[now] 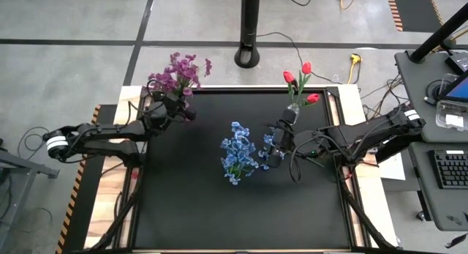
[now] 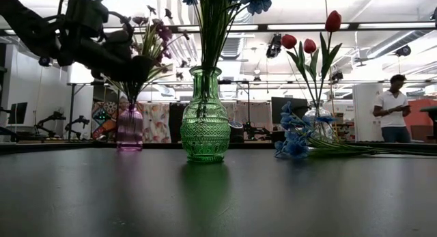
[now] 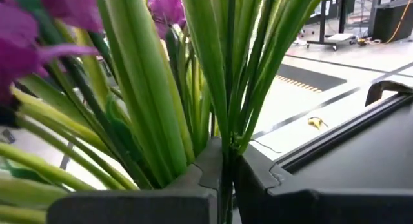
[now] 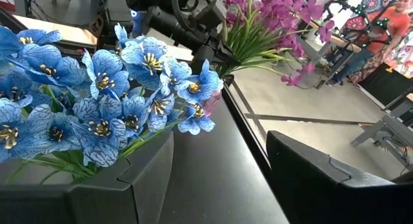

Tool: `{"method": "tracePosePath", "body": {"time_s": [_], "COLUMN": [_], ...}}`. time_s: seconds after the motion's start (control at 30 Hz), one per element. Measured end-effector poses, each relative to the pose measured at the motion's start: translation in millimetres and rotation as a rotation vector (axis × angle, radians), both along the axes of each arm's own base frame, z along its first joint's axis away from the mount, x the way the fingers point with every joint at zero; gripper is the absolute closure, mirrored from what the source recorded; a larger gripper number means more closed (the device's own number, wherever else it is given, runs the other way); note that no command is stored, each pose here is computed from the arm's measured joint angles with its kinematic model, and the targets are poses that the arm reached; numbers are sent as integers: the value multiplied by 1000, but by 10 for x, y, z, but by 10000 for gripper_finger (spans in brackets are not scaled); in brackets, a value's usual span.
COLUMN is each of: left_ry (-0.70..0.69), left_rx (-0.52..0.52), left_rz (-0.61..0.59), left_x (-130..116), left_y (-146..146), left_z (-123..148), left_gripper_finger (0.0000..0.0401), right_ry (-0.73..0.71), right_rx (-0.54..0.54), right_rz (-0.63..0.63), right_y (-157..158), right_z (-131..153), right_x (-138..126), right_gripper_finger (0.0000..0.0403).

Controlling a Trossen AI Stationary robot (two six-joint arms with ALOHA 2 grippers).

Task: Sort flowers into vase by color
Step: Put the purple flower into the purple crystal vase

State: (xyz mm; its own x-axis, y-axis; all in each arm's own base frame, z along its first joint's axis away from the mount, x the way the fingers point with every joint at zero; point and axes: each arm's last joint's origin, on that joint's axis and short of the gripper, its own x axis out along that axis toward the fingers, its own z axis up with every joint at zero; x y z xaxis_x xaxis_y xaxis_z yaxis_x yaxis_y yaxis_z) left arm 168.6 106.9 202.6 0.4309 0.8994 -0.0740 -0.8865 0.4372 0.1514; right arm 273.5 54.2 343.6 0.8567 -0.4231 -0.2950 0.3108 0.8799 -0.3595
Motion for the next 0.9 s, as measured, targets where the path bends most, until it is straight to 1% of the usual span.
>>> {"method": "tracePosePath", "body": {"time_s": [0.1,0.2,0.67,0.9], "left_ry": [-5,-8,-1,35], "left_rx": [-4,-3,-5,-26], "left_rz": [0,1,-13,-22], "left_x": [6,6,18,22], "left_y": [3,3,-15,-34], "left_z": [-6,-4,-9,-48], "left_gripper_finger": [395,384,290,233], "right_ry": [0,0,-1,-1], "right_rx": [0,1,0,1], "right_rz": [0,0,0,0], "right_y": [0,0,0,0], "right_z": [0,0,1,2], "right_x": [0,0,0,0], "right_gripper_finger": [161,161,161,161]}}
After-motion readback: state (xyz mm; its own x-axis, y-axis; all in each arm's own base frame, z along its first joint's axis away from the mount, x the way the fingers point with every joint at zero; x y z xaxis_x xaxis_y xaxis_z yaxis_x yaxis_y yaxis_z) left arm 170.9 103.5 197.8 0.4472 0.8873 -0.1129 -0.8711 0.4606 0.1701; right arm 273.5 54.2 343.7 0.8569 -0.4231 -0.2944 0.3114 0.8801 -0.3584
